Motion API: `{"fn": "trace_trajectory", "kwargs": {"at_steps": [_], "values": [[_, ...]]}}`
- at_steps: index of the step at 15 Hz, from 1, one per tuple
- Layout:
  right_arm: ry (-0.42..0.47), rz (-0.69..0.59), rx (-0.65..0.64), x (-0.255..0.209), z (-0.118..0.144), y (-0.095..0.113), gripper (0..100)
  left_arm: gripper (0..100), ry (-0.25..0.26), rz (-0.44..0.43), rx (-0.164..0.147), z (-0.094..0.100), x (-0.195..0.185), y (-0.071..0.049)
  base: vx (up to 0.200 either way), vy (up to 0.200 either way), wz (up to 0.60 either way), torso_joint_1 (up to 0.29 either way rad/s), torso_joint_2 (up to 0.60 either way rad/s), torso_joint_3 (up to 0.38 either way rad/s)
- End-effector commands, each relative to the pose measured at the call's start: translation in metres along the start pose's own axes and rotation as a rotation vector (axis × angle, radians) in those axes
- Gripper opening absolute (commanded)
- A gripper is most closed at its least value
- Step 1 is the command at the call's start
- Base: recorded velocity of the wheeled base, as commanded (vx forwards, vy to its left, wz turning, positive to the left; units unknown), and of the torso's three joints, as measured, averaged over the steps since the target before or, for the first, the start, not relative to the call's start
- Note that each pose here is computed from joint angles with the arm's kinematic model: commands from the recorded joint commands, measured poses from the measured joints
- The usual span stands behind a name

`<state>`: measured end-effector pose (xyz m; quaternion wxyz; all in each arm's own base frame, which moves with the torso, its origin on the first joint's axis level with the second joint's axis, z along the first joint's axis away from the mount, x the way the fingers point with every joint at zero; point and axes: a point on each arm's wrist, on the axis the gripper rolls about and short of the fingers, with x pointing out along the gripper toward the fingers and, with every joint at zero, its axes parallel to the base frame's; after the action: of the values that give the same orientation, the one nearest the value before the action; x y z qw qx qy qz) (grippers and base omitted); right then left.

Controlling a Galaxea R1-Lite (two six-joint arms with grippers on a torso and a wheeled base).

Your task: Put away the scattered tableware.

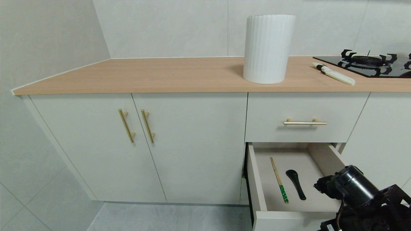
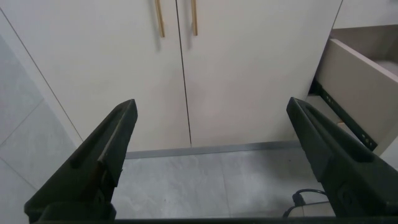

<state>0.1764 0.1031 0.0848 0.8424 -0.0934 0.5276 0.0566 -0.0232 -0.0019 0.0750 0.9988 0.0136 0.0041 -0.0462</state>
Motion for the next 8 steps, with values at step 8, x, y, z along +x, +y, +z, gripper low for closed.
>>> {"fn": "trace_trajectory", "kwargs": {"at_steps": [8], "values": [[-0.048, -0.008, 0.132, 0.014, 0.02, -0.003, 100, 100, 0.001, 0.0, 0.0, 0.0, 0.0, 0.0, 0.0, 0.0, 0.0, 0.0, 0.0, 0.0]]}}
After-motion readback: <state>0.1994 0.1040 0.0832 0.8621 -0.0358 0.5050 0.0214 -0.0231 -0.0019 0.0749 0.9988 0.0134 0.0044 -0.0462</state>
